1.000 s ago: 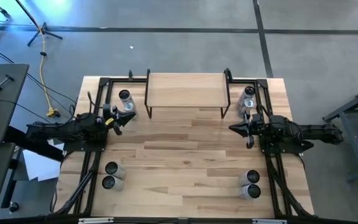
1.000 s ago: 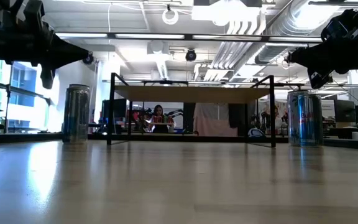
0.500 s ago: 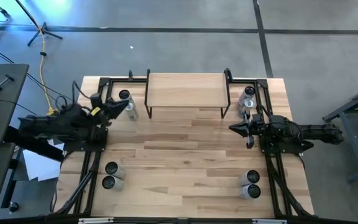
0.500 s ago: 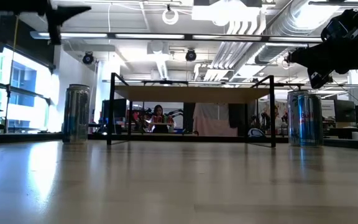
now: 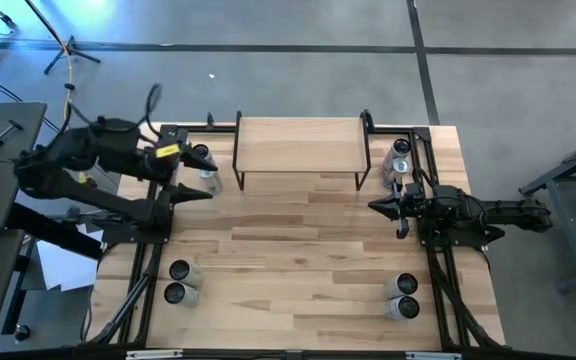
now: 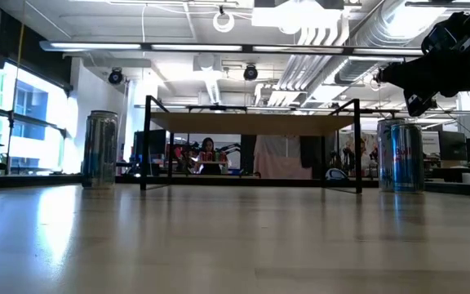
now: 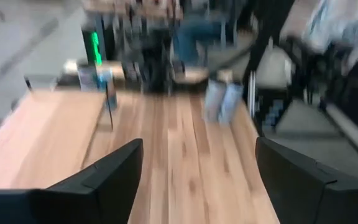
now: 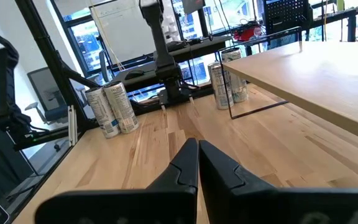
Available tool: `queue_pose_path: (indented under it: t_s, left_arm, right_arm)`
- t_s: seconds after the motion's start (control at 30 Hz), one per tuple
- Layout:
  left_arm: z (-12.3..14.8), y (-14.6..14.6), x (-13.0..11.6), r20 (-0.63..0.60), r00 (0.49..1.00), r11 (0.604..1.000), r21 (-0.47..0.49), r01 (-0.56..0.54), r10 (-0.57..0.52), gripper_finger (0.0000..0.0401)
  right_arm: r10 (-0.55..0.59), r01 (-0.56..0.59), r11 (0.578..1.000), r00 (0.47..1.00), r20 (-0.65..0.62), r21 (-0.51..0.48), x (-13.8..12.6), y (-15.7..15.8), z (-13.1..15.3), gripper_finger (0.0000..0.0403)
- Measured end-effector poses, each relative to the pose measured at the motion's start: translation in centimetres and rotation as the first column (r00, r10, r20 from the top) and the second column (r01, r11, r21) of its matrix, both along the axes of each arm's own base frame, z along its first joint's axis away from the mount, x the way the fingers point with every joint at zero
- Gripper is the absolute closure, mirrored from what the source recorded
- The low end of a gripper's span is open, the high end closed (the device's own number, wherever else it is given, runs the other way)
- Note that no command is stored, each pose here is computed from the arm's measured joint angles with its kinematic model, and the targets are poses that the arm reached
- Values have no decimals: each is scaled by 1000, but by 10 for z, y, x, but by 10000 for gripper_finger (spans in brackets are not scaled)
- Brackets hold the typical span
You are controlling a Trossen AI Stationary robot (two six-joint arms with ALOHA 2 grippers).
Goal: Place canned beverage on shelf
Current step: Put the bottom left black soda can on the shelf
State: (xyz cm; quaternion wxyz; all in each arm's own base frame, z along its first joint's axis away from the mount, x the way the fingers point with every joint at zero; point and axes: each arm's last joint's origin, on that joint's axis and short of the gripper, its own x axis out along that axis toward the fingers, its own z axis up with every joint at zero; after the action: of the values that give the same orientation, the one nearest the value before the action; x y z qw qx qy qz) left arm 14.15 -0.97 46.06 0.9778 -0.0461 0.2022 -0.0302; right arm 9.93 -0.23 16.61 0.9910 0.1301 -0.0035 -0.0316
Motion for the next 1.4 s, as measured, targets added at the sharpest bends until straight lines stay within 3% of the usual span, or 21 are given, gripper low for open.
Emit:
queue_pose_path:
  t_s: [0.1, 0.27, 0.47, 0.63, 0.73, 0.87, 0.93, 1.0, 1.17, 1.27, 1.33, 1.4]
  left_arm:
    - [9, -1, 1, -53, 999, 1000, -15, -5, 4, 114]
    - [10, 0, 1, -59, 998, 997, 67, 30, -26, 116]
    - [6, -2, 13, -89, 993, 992, 84, 90, -83, 115]
    - [-5, -8, 23, -191, 972, 982, 104, 159, -137, 82]
    - [-24, -10, 29, -390, 912, 979, 101, 177, -125, 44]
    - [-49, -18, 39, -644, 753, 979, 30, 202, -136, 6]
    - [-57, -26, 43, -709, 679, 972, -39, 232, -190, 9]
    - [-61, -35, 44, -732, 644, 967, -88, 237, -224, 9]
    - [-67, -51, 31, -764, 614, 980, -153, 128, -199, 5]
    - [-68, -58, 9, -741, 662, 986, -164, -13, -114, 5]
    - [-69, -61, -6, -707, 707, 965, -195, -172, -17, 5]
    - [-71, -62, -20, -691, 721, 918, -245, -313, 61, 4]
  right_arm:
    - [0, 0, 1000, 1000, 1, 0, 0, 0, 0, 402]
    - [0, 0, 1000, 1000, 0, 0, 0, 0, 0, 402]
    - [0, 0, 1000, 1000, 0, 0, 0, 0, 0, 402]
    - [0, 0, 1000, 1000, 0, 0, 0, 0, 0, 402]
    - [0, 0, 1000, 1000, 0, 0, 0, 0, 0, 402]
    - [0, 0, 1000, 1000, 0, 0, 0, 0, 0, 402]
    - [0, 0, 1000, 1000, 0, 0, 0, 0, 0, 402]
    - [0, 0, 1000, 1000, 0, 0, 0, 0, 0, 402]
    - [1, -1, 1000, 1000, 0, 0, 0, 0, 0, 402]
    - [0, 0, 1000, 1000, 0, 0, 0, 0, 0, 402]
    - [0, 0, 1000, 1000, 0, 0, 0, 0, 0, 402]
    - [0, 0, 1000, 1000, 0, 0, 0, 0, 0, 402]
